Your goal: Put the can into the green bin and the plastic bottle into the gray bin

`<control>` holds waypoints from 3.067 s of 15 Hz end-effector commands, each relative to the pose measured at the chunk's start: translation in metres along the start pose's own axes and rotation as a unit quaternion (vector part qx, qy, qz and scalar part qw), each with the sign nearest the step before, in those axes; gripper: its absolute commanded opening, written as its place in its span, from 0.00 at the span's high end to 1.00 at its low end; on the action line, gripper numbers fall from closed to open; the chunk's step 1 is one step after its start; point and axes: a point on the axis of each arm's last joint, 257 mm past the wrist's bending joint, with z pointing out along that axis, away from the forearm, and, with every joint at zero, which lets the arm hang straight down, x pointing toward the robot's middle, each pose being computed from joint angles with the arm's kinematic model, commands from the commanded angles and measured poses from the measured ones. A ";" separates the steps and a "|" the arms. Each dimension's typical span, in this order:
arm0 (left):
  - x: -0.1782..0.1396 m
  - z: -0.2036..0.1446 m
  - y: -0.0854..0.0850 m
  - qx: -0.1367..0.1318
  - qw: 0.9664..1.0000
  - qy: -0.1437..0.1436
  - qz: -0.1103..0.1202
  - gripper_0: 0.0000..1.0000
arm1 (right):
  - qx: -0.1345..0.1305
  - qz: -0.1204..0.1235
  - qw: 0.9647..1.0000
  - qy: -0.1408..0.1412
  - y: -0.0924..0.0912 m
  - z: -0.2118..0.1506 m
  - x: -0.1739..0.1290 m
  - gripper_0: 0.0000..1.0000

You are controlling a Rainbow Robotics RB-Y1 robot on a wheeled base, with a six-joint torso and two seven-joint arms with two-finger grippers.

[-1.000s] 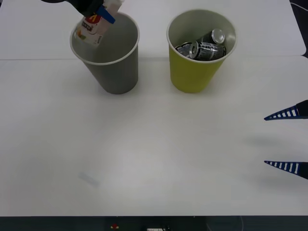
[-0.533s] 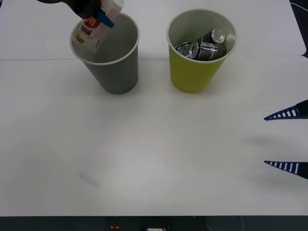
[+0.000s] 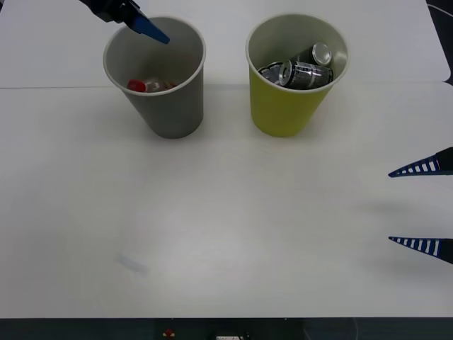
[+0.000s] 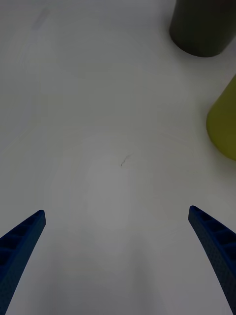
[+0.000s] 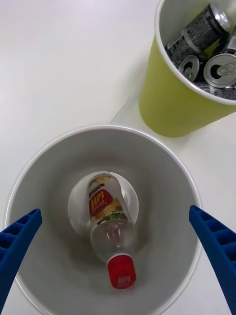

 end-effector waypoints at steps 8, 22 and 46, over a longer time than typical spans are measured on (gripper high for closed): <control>0.053 -0.024 -0.032 0.043 0.988 -0.114 0.091 0.00 | 0.000 0.000 1.000 0.000 0.000 0.000 0.000 0.00; 0.157 -0.052 -0.151 0.083 0.967 -0.161 0.181 0.00 | 0.000 0.000 1.000 0.000 0.000 0.000 0.000 0.00; 0.233 -0.053 -0.185 0.079 0.965 -0.091 0.233 0.00 | 0.000 0.000 1.000 0.000 0.000 0.000 0.000 0.00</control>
